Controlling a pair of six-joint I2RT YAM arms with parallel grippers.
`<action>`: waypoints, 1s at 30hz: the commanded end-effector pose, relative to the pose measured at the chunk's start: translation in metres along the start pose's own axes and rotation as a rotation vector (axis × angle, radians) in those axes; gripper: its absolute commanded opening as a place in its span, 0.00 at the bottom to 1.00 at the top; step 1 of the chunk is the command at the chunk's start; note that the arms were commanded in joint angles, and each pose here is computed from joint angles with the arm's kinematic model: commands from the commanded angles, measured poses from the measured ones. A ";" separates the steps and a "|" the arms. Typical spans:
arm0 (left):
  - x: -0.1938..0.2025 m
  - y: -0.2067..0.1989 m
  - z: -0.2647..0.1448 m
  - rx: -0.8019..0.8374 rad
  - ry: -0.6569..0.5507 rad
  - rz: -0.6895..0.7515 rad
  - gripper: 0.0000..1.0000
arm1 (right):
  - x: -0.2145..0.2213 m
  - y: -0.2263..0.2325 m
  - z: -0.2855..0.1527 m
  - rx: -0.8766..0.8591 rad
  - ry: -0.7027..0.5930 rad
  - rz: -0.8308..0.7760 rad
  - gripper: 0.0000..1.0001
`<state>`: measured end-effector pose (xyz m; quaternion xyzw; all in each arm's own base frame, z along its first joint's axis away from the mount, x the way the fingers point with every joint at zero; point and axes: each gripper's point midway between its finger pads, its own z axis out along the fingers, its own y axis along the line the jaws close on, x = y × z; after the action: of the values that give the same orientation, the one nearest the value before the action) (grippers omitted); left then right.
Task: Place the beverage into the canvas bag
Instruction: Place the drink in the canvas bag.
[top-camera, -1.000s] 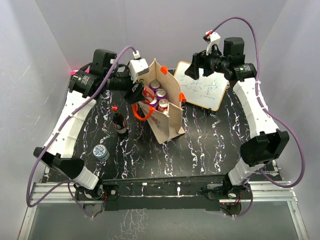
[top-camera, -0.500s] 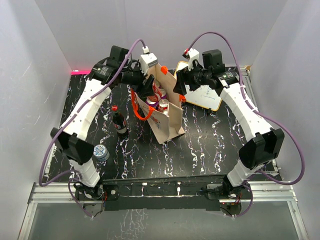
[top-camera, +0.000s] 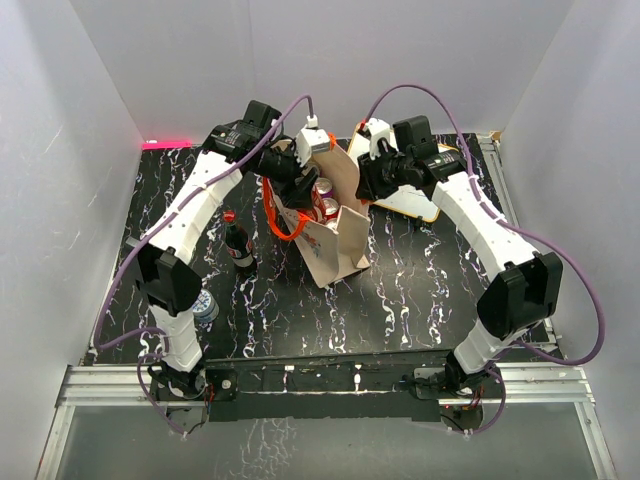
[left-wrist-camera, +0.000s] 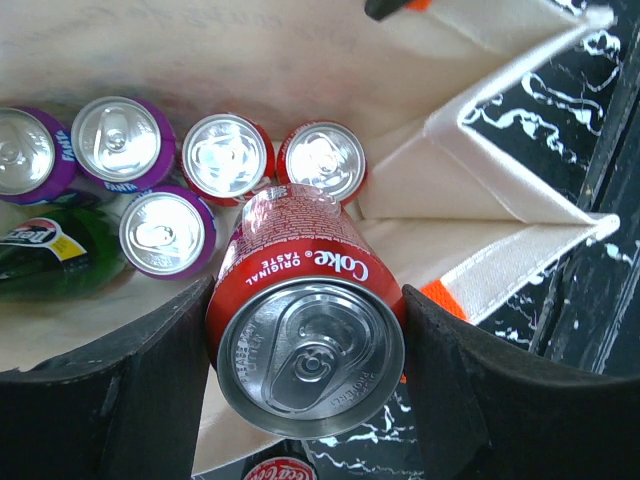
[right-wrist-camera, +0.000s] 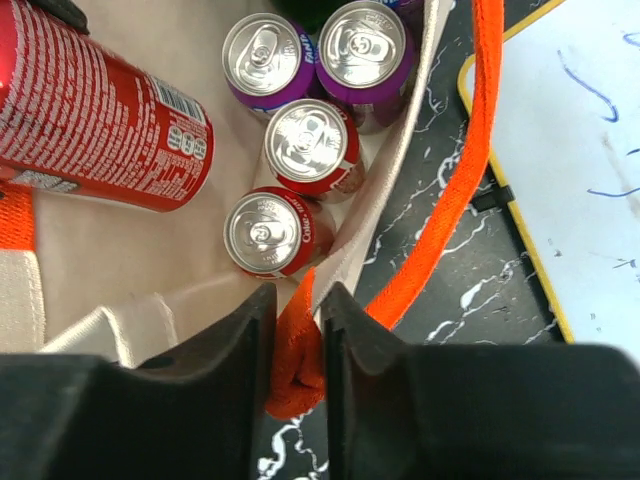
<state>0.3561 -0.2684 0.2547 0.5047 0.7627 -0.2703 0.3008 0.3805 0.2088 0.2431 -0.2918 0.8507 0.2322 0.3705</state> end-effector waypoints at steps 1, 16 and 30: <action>-0.010 -0.019 -0.020 0.051 -0.029 0.108 0.00 | -0.013 0.003 -0.004 0.001 -0.041 -0.018 0.19; 0.016 -0.049 -0.041 0.166 0.100 0.116 0.00 | -0.052 -0.004 -0.031 0.084 -0.102 -0.075 0.08; 0.025 -0.020 -0.001 0.145 0.118 0.057 0.00 | -0.031 -0.007 -0.021 0.074 -0.065 -0.106 0.08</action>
<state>0.3260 -0.2483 0.2437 0.5693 0.7481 -0.2649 0.2146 0.3840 0.2020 0.2445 -0.2978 0.8643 0.1975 0.3541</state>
